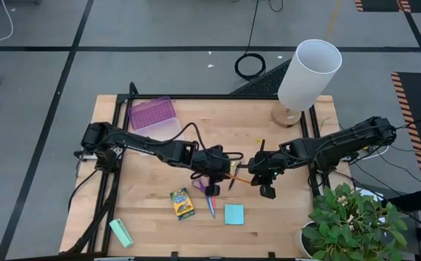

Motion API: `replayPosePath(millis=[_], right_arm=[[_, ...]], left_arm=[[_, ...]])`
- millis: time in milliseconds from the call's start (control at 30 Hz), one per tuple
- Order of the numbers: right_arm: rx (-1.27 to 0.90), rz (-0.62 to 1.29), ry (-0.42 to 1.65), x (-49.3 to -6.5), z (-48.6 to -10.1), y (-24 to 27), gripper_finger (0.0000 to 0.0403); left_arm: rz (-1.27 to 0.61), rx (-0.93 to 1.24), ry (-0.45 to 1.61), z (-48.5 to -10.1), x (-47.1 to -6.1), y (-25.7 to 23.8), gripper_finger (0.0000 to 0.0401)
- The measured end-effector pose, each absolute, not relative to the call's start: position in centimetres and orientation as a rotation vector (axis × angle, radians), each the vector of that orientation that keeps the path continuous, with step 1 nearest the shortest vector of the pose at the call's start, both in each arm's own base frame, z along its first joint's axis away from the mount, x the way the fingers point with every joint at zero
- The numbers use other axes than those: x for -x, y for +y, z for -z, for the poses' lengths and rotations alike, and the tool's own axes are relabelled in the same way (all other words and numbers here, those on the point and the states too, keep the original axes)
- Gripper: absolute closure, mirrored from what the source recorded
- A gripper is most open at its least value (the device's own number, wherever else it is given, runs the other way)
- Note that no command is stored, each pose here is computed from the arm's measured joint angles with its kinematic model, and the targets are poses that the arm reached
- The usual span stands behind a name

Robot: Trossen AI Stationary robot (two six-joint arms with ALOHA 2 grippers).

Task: Pack school essentials
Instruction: Put the orange pencil into the supply box

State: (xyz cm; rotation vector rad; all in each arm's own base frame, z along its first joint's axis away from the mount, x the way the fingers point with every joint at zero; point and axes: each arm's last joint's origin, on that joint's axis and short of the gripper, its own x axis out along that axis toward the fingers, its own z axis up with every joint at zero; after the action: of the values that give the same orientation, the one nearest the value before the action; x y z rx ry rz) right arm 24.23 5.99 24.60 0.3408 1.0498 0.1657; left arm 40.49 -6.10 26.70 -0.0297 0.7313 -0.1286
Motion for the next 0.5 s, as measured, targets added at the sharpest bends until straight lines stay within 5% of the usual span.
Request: replayPosePath(millis=[233,500], right_arm=[[-0.341,-0.165,1.05,-24.23,-24.6,5.99,0.0383],[-0.348,-0.162,1.051,-24.23,-24.6,5.99,0.0383]], left_arm=[[0.118,0.027,0.7,-26.92,-40.67,-6.21,0.0306],[0.122,0.021,0.7,-26.92,-40.65,-6.29,0.0333]])
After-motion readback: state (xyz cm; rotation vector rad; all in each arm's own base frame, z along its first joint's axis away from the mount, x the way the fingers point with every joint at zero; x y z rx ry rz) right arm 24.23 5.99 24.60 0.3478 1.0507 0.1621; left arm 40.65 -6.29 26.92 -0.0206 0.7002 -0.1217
